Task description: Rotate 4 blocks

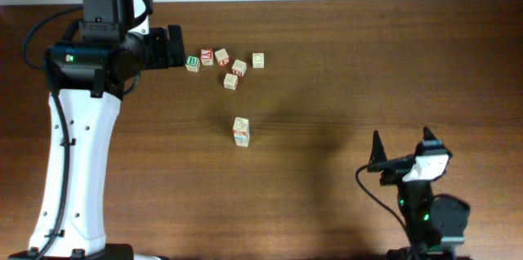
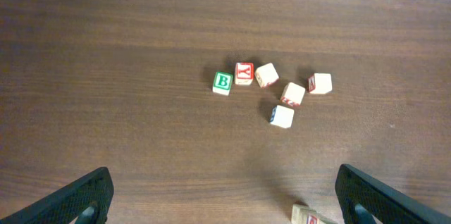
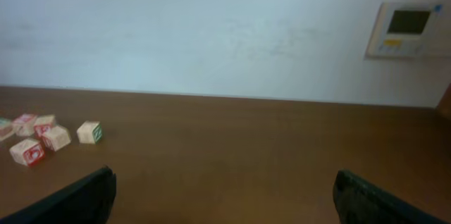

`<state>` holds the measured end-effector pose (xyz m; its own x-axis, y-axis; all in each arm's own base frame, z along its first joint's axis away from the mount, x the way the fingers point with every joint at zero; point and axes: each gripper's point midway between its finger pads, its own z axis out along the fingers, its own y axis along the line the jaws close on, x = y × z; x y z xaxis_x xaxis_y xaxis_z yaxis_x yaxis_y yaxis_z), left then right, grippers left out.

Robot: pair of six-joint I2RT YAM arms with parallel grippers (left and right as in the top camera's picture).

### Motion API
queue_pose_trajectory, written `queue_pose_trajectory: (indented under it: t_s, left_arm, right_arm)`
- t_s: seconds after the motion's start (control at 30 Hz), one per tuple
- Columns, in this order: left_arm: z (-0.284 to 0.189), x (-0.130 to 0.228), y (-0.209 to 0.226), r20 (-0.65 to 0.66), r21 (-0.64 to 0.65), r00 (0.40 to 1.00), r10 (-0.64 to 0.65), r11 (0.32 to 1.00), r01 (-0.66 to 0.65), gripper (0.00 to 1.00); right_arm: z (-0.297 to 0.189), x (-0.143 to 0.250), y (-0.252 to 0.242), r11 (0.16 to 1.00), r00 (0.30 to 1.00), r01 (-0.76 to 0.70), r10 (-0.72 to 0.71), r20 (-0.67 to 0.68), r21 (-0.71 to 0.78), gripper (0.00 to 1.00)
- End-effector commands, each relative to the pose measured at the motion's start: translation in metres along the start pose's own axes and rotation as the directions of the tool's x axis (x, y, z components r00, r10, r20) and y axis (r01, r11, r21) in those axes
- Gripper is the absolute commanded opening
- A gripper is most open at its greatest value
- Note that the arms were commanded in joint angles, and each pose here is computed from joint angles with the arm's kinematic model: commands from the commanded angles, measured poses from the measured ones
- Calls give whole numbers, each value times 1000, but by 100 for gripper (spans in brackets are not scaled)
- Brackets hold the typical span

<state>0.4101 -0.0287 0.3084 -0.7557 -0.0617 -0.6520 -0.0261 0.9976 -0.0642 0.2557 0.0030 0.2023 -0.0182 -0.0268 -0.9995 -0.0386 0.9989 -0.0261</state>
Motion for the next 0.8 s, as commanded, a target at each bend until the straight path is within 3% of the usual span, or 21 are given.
queue_pose_trajectory:
  t_s: [0.0, 0.1, 0.63, 0.77]
  left_arm:
    - [-3, -2, 0, 13, -3, 1000, 3, 1000, -3, 99]
    - [-4, -3, 0, 14, -3, 1000, 3, 1000, -3, 99]
    - [-4, -2, 0, 13, -3, 1000, 3, 1000, -3, 99]
    - [-5, 16, 19, -60, -103, 998, 3, 995, -9, 99]
  right_arm:
    - [-6, 22, -5, 1000, 999, 2, -4, 39, 31, 98]
    - [-9, 46, -4, 999, 998, -5, 6, -57, 31, 98]
    - [-9, 46, -5, 999, 998, -4, 6, -55, 36, 98]
    - [-9, 46, -5, 999, 998, -4, 6, -55, 36, 98]
